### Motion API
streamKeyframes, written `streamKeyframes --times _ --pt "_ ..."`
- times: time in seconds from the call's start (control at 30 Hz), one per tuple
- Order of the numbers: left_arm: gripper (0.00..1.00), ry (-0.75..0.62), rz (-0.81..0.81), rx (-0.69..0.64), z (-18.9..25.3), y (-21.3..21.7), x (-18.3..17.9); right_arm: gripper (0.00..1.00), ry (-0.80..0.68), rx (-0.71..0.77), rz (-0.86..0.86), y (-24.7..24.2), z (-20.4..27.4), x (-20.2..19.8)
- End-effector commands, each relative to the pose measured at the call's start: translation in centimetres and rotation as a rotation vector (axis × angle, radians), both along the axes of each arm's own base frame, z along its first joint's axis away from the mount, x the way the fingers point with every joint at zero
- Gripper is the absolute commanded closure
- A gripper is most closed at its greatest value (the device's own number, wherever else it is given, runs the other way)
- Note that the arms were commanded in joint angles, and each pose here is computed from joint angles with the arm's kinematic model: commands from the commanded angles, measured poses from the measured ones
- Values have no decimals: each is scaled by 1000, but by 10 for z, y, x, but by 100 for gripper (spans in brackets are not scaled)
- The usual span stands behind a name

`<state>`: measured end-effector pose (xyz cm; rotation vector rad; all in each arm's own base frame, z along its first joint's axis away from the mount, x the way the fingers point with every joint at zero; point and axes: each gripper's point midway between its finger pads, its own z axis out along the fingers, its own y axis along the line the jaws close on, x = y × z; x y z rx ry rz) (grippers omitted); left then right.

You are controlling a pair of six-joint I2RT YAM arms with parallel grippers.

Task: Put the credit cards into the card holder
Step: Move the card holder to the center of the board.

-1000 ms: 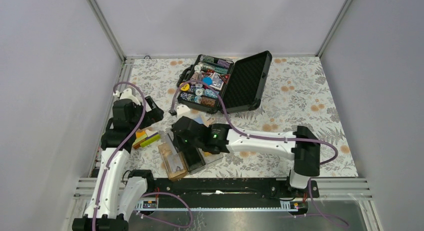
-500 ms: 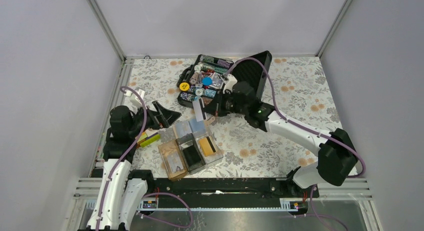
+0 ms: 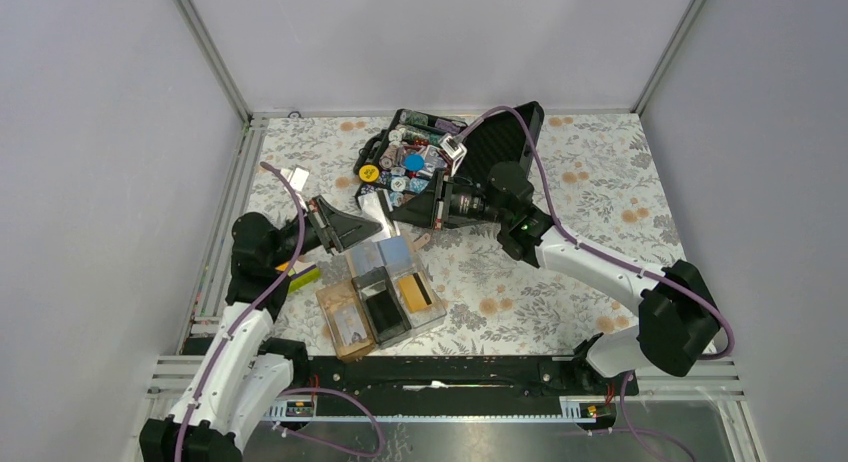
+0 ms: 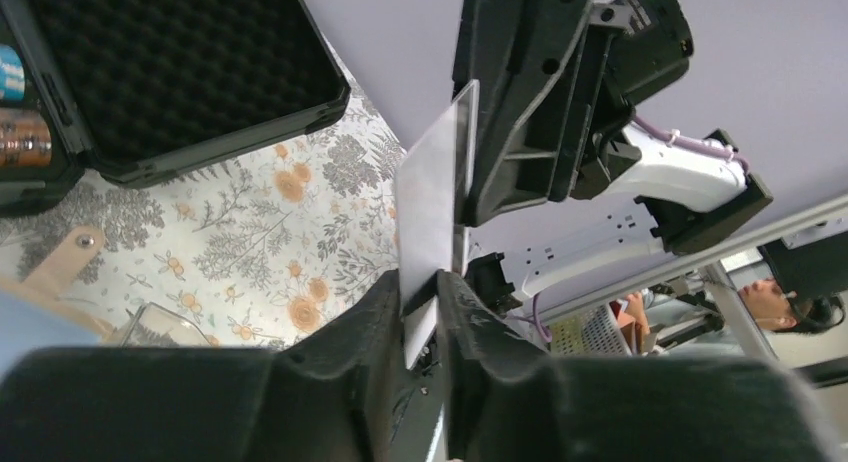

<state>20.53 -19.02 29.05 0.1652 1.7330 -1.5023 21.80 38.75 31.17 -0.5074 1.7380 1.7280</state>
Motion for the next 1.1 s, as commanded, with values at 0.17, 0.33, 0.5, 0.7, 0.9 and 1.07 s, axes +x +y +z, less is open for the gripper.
streamKeyframes --times 0.17,0.33,0.5,0.7,0.9,1.07 --pt "100 51 120 25 -12 7 27 56 -33 -272 -247 -15 -36 46" --pt "100 212 295 214 -60 31 65 36 76 -597 -409 -47 -101 84" --pt "100 424 378 322 -116 51 93 35 135 -749 -412 -53 -144 99" --pt "100 574 372 375 -163 54 101 37 213 -839 -343 -41 -186 103" --pt "100 621 410 404 -183 61 101 37 283 -878 -293 -35 -218 98" --pt "100 635 423 396 -187 63 104 40 346 -865 -205 -20 -240 82"
